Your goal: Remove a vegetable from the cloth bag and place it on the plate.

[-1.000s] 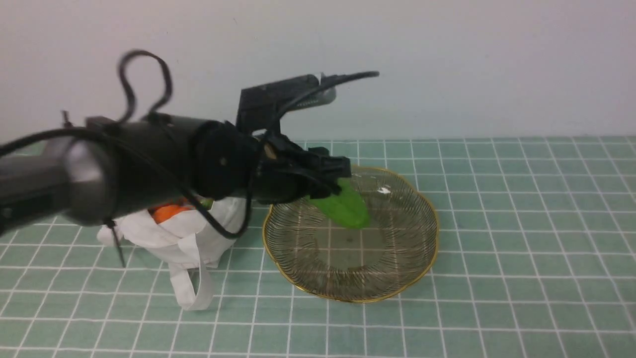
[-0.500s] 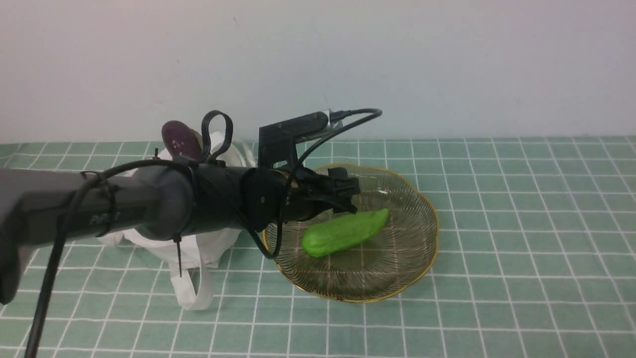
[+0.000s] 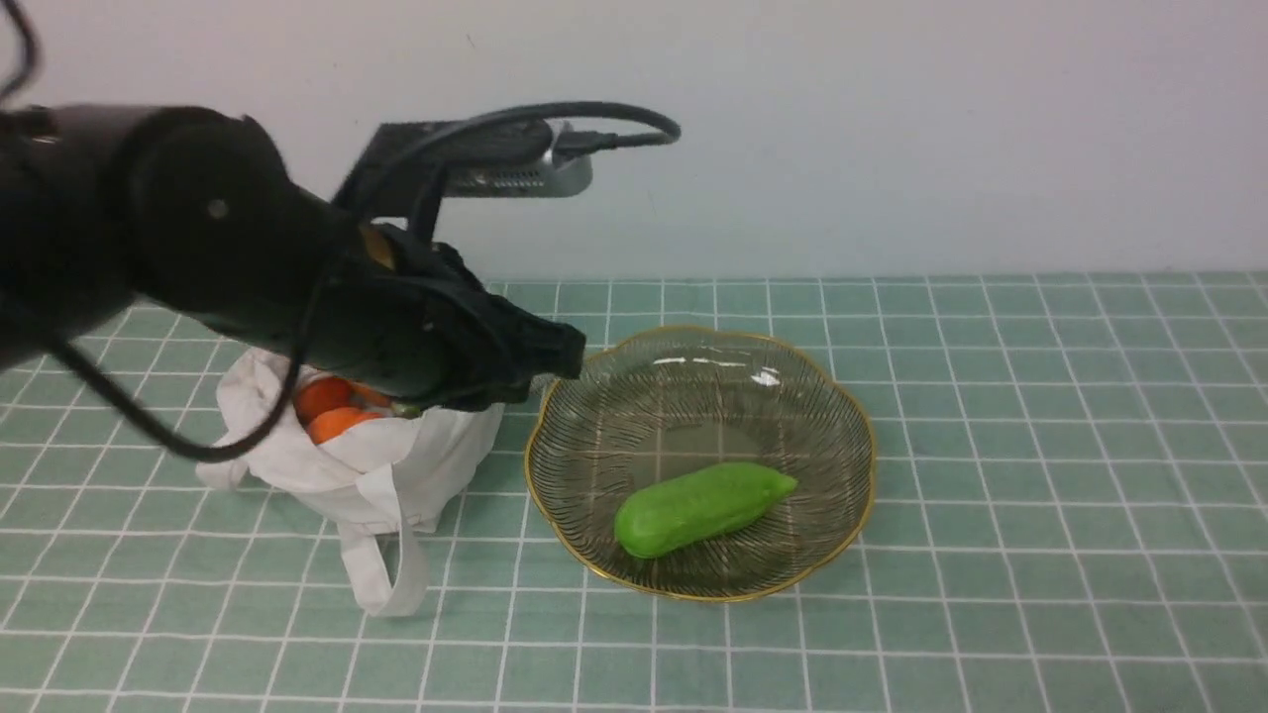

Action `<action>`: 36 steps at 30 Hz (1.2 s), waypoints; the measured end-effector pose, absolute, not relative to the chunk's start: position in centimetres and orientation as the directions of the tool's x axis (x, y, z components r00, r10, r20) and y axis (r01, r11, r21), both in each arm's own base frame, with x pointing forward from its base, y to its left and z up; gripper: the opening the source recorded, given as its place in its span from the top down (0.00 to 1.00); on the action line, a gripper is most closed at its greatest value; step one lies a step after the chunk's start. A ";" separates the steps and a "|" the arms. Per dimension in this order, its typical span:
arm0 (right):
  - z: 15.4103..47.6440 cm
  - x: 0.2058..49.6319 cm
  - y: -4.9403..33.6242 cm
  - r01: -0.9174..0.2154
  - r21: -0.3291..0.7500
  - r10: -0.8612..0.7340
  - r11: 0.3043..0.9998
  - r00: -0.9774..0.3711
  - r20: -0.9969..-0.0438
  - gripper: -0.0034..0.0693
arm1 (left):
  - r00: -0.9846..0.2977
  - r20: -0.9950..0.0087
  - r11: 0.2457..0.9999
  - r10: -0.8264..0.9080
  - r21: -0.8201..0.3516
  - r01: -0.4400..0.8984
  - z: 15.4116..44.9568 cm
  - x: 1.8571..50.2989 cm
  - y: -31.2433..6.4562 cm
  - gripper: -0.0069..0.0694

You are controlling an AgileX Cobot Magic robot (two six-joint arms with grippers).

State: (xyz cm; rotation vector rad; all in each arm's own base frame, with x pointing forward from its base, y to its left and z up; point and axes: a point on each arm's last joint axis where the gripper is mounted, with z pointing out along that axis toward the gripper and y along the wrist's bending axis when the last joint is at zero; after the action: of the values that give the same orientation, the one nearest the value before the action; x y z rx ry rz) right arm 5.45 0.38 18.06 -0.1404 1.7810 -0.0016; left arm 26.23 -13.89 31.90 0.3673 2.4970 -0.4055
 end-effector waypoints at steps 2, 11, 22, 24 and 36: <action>18.1 5.4 0.4 -0.094 -0.078 -0.096 0.993 -0.207 -0.974 0.97 | -0.792 -0.576 0.915 0.200 -0.179 0.361 33.6 23.7 -12.6 0.91; 18.1 5.4 0.4 -0.094 -0.078 -0.096 0.993 -0.207 -0.974 0.97 | -0.706 -0.686 0.907 0.177 -0.164 0.387 29.8 13.5 -7.4 0.92; 18.1 5.4 0.4 -0.094 -0.078 -0.096 0.993 -0.207 -0.974 0.97 | -0.451 -0.892 0.897 0.034 -0.172 0.408 24.3 7.5 -4.1 0.92; 18.1 5.4 0.4 -0.094 -0.078 -0.096 0.993 -0.207 -0.974 0.97 | -0.444 -0.896 0.896 0.030 -0.173 0.409 24.1 7.2 -4.0 0.92; 18.1 5.4 0.4 -0.094 -0.078 -0.096 0.993 -0.207 -0.974 0.97 | -0.428 -0.903 0.907 0.034 -0.153 0.393 22.4 7.0 -3.6 0.92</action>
State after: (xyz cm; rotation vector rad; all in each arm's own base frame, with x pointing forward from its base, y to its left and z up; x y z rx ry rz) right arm 5.45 0.38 18.06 -0.1404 1.7810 -0.0016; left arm 7.03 -3.61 22.43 0.3092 1.9839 -0.4152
